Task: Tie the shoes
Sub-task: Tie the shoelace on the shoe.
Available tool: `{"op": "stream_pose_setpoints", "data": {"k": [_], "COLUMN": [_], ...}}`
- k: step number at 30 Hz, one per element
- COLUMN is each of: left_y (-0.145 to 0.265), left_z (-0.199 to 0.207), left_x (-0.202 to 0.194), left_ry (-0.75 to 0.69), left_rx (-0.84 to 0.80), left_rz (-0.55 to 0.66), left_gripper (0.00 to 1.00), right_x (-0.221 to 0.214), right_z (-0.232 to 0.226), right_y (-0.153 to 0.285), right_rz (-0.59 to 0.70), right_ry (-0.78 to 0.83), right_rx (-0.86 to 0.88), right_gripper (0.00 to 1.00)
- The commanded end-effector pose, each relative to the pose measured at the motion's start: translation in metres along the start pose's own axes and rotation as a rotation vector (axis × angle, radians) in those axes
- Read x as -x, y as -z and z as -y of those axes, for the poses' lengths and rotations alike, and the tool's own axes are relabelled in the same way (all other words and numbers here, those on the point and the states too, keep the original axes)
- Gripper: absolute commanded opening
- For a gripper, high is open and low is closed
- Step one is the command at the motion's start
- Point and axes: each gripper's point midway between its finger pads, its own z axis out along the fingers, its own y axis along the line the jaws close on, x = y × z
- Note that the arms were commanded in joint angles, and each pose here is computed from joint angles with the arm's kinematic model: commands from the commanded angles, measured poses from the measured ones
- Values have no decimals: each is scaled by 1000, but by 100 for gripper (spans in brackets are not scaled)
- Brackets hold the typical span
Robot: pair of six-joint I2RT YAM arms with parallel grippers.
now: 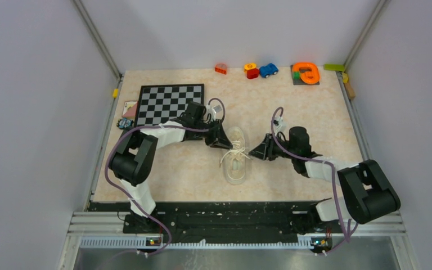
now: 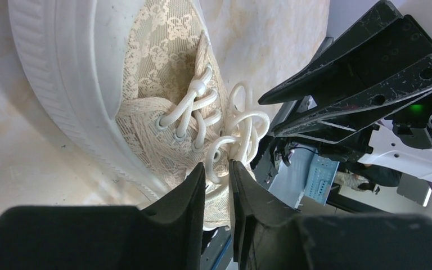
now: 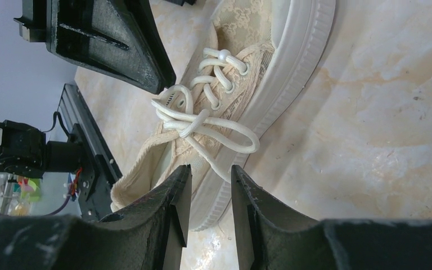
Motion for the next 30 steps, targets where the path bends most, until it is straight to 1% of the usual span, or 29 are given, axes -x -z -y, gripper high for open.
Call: {"op": "stream_pose_setpoints", "data": {"k": [1, 6, 7, 10, 19, 23, 26, 30], "left_y": [-3, -5, -6, -7, -11, -13, -12, -8], "left_z": [6, 8, 12, 12, 6, 6, 9, 14], "left_x": [5, -2, 1, 0, -3, -1, 2, 9], "left_ry": [-14, 6, -12, -3, 8, 9, 0, -13], "left_rx": [-31, -46, -61, -80, -75, -82, -94, -113], "left_rz": [11, -8, 3, -1, -16, -15, -6, 20], "left_gripper": [26, 24, 23, 21, 20, 14, 0, 0], "right_x": [21, 21, 21, 21, 22, 22, 22, 24], "right_z": [-7, -7, -7, -6, -2, 0, 1, 3], "right_y": [3, 3, 3, 2, 2, 1, -1, -2], "right_rz": [60, 59, 60, 59, 67, 66, 65, 66], "right_ry": [51, 51, 52, 51, 48, 44, 46, 48], "right_rx": [17, 17, 16, 14, -1, -9, -14, -15], "right_gripper": [34, 34, 34, 35, 37, 37, 38, 38]}}
